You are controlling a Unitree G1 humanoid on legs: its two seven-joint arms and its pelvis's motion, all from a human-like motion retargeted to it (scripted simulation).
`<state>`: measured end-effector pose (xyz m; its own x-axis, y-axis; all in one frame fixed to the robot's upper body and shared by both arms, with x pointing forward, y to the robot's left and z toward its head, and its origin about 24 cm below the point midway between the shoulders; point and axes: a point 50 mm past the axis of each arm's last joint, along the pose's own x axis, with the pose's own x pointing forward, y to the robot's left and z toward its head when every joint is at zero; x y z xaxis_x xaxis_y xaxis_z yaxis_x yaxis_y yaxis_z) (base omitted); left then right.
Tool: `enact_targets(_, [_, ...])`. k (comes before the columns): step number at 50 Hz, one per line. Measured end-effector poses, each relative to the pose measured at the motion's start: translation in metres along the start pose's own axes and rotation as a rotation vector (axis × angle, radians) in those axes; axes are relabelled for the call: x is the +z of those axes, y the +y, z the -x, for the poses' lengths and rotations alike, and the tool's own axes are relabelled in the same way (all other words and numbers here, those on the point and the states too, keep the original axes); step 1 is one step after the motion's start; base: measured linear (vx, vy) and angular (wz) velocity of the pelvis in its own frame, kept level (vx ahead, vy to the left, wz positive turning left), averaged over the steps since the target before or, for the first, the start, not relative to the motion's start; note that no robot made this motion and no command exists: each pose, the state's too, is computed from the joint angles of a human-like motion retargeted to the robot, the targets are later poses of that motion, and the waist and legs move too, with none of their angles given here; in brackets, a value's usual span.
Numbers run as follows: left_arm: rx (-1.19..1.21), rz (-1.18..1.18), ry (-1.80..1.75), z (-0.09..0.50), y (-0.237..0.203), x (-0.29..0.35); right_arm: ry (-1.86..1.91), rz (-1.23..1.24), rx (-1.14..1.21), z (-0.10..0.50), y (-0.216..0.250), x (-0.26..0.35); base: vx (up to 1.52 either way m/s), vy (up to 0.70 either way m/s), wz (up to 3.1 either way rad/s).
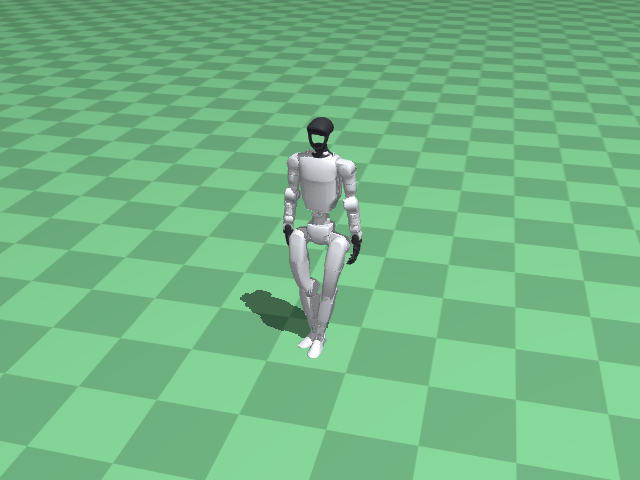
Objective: In place motions
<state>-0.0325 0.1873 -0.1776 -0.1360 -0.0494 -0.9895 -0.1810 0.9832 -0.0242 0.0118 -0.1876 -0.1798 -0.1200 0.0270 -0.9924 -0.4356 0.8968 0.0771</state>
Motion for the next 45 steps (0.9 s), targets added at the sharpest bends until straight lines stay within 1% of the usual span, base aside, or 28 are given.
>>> enact_targets(8, [-0.020,-0.021,-0.029,0.000,-0.008,0.011,0.105,-0.026,-0.008,0.000,0.000,-0.024,-0.01,-0.03,-0.19])
enact_targets(17, [-0.091,-0.065,0.005,0.001,-0.010,0.014,0.130,-0.080,0.011,0.001,-0.001,-0.032,-0.01,-0.01,0.11])
enact_targets(28, [-0.070,-0.044,-0.015,0.001,-0.012,0.019,0.120,-0.064,0.020,0.000,0.002,-0.026,0.00,0.00,0.00])
enact_targets(36, [-0.073,-0.050,-0.009,0.001,-0.013,0.019,0.075,-0.006,-0.027,0.000,0.001,-0.012,0.00,0.00,0.00])
enact_targets(45, [-0.073,-0.032,0.000,0.001,-0.013,0.016,0.045,0.006,-0.006,0.000,0.001,-0.005,0.00,0.00,0.00])
